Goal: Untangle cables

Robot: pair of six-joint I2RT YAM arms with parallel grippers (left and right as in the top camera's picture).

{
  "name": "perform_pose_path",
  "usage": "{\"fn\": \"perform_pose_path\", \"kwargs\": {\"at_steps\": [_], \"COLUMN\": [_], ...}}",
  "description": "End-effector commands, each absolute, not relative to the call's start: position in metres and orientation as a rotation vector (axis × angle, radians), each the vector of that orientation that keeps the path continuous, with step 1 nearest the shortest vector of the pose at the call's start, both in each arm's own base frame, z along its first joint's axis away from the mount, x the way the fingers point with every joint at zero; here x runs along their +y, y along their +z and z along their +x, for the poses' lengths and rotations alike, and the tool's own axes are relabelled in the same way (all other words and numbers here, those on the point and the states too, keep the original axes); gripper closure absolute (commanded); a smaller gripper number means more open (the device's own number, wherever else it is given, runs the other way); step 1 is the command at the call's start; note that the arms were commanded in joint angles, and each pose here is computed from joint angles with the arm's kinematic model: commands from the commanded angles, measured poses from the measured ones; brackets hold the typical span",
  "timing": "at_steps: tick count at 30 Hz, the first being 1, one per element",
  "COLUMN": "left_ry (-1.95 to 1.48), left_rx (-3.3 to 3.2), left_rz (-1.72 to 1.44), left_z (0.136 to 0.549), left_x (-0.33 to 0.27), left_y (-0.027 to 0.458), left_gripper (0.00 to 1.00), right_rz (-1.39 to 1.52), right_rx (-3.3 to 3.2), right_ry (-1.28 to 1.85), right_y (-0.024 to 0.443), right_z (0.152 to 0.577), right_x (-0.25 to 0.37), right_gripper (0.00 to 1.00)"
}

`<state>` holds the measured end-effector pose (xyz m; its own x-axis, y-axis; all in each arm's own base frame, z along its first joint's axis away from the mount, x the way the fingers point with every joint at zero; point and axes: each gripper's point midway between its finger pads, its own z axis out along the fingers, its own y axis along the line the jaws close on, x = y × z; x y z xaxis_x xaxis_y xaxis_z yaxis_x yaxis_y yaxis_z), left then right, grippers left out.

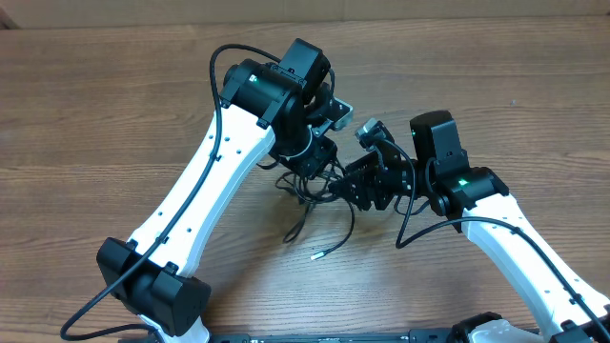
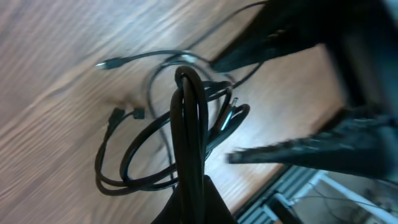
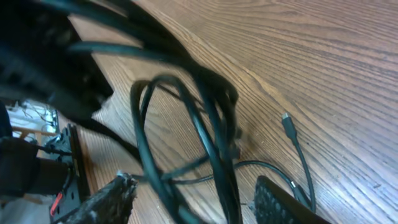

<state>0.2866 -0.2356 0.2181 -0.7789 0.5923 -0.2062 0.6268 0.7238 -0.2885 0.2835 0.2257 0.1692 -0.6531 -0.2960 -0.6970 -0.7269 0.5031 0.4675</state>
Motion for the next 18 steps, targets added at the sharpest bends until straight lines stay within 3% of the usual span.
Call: {"fn": "perform_pose_path", "kwargs": {"at_steps": [1,5,8,14,18], "left_ry": [-0.681,-0.670,-0.630,-0.582,-0.578], "left_rx": [2.755,2.750,2.760,2.794,2.807], "left_rz": [1.050,1.053,1.047,1.024,0.999], "left_z": [0.281,0.283,0.285,0.286,0.289], "left_x": [-0.252,-0.252,-0.248,-0.236,-0.230], "left_y": [0.232,0.232,0.230,0.227,0.227], "left_gripper": [0.96,0.96,0.96,0.96,0.96], "right_rz": [-0.847,-0.735,-0.456,0.175,0.373], "right_rx": [2.172,2.258,2.412,2.592,2.625], "right_ry": [1.016,0.914,0.734,0.333,0.236], "right_y": [0.178,0.168,0.151,0.119,0.109], "right_z": [0.285,0.297,0.315,0.324,0.317], "right_x": [0.226,0.214,0.187,0.112,0.084], "right_gripper": [0.51,0.80,0.90,0.90,0.89]}}
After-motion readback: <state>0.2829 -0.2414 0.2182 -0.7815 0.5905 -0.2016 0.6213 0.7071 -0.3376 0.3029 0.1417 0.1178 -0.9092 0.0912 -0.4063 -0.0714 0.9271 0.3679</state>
